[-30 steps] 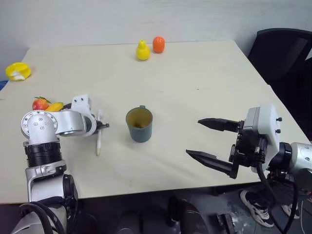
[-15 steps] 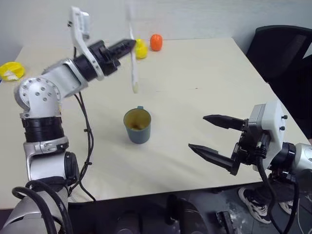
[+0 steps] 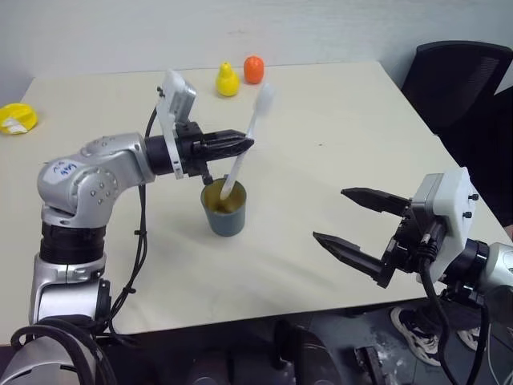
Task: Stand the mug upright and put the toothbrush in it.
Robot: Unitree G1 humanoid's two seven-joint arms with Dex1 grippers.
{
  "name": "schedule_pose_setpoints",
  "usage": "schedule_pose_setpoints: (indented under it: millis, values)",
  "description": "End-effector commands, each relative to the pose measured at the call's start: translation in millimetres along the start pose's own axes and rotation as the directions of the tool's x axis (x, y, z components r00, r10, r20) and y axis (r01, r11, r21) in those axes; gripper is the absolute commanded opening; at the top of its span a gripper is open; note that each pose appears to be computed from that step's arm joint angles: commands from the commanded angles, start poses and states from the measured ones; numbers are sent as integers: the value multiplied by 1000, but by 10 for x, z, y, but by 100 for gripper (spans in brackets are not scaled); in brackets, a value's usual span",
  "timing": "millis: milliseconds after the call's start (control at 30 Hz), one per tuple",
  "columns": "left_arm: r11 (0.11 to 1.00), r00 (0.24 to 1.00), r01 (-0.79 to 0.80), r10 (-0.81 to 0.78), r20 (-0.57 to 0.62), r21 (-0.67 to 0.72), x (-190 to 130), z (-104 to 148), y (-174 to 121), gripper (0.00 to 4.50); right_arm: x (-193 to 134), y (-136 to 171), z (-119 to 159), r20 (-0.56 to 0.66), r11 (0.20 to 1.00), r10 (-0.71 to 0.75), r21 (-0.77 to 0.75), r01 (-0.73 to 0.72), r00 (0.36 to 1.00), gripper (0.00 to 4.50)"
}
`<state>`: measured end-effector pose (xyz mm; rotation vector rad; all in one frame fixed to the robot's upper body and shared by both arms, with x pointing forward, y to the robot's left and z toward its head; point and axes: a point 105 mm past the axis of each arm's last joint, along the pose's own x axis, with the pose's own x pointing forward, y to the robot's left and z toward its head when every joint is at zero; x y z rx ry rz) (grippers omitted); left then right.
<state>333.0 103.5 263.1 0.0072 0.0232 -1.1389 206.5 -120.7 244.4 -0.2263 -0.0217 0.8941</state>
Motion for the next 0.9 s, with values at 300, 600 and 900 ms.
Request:
schedule_pose_setpoints:
  millis: [300,600,900]
  values:
    - [1000,993,-3,3,120,0,-200,14,-90,261,8,-55,123,35,999,32,-33,-31,999,450]
    - [976,989,115,-95,-118,183,-809,74,-165,447,-79,-231,-19,-68,995,91,-39,-94,994,450]
    - [920,852,162,52,-522,357,-1690,22,94,447,-219,-378,-63,-150,975,212,-30,-219,966,450]
